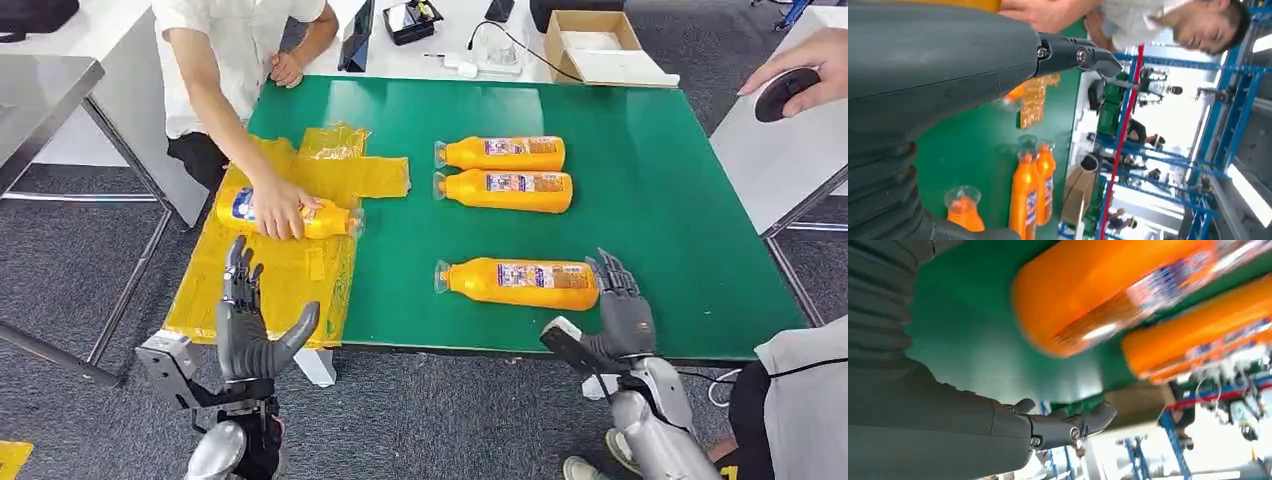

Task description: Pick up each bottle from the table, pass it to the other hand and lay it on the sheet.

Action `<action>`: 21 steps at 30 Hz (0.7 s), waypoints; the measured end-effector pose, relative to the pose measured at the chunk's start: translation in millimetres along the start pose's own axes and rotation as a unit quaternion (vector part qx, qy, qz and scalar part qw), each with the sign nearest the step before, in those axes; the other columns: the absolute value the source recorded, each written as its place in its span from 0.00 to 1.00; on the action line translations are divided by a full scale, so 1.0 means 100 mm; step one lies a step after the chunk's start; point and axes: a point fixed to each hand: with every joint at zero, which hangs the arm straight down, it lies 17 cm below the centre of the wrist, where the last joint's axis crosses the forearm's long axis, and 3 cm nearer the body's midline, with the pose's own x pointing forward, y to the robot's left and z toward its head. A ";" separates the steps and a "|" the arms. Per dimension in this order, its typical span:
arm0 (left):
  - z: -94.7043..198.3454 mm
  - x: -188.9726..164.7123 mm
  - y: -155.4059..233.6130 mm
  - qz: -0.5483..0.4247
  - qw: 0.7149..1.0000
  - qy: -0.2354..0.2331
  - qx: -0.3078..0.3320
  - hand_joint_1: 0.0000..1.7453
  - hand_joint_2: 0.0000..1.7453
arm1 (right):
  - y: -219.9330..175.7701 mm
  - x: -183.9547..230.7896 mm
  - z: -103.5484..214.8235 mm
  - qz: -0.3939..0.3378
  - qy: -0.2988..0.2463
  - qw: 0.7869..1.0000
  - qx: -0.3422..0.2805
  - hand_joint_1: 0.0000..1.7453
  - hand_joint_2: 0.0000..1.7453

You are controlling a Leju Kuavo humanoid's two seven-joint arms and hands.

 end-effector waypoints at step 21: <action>-0.08 -0.19 -0.39 -0.003 0.999 0.024 -0.045 0.00 1.00 | 0.41 0.02 -0.37 0.029 0.066 0.992 0.101 0.00 1.00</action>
